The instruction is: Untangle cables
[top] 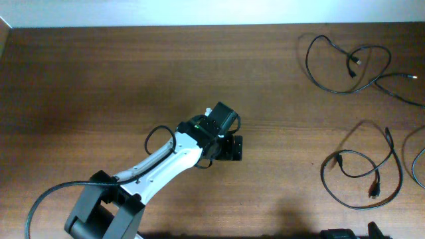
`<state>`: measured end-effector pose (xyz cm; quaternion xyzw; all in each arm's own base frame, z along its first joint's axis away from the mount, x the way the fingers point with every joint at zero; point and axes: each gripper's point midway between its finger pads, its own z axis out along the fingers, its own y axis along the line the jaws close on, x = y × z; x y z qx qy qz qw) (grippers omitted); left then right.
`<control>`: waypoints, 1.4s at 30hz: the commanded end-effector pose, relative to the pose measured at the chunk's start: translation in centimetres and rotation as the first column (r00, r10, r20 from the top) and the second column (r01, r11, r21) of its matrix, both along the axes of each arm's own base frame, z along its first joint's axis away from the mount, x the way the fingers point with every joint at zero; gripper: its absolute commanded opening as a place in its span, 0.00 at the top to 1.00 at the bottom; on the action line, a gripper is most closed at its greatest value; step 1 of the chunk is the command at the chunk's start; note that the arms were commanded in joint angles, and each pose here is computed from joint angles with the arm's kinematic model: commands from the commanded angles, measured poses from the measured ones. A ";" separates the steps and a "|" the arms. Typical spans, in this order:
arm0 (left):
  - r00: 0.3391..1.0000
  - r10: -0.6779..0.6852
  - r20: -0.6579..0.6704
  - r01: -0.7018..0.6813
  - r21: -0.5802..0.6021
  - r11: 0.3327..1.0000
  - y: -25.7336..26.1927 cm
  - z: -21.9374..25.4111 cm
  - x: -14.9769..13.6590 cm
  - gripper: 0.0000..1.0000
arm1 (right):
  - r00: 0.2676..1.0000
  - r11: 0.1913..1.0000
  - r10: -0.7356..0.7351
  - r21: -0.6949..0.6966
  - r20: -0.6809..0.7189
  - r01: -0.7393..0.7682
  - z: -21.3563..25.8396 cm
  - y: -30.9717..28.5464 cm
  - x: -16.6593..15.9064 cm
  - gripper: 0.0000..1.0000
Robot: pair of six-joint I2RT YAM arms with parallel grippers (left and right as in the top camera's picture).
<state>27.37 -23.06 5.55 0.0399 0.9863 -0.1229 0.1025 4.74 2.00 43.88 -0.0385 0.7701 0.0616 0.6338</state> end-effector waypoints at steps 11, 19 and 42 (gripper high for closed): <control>1.000 -0.019 -0.004 0.019 -0.003 1.000 -0.2 -0.1 -0.1 0.01 | 0.995 1.000 -0.016 0.002 0.094 0.016 -3.5 0.0 5.4 0.01; 1.000 -0.019 -0.004 0.019 -0.003 1.000 -0.2 -0.1 -0.1 0.01 | 0.946 0.996 -0.089 0.013 0.312 0.090 -9.0 -1.0 10.1 0.02; 1.000 -0.019 -0.004 0.019 -0.003 1.000 -0.2 -0.1 -0.1 0.01 | 0.941 0.996 -0.088 0.014 0.327 0.089 -17.3 -1.3 17.6 0.02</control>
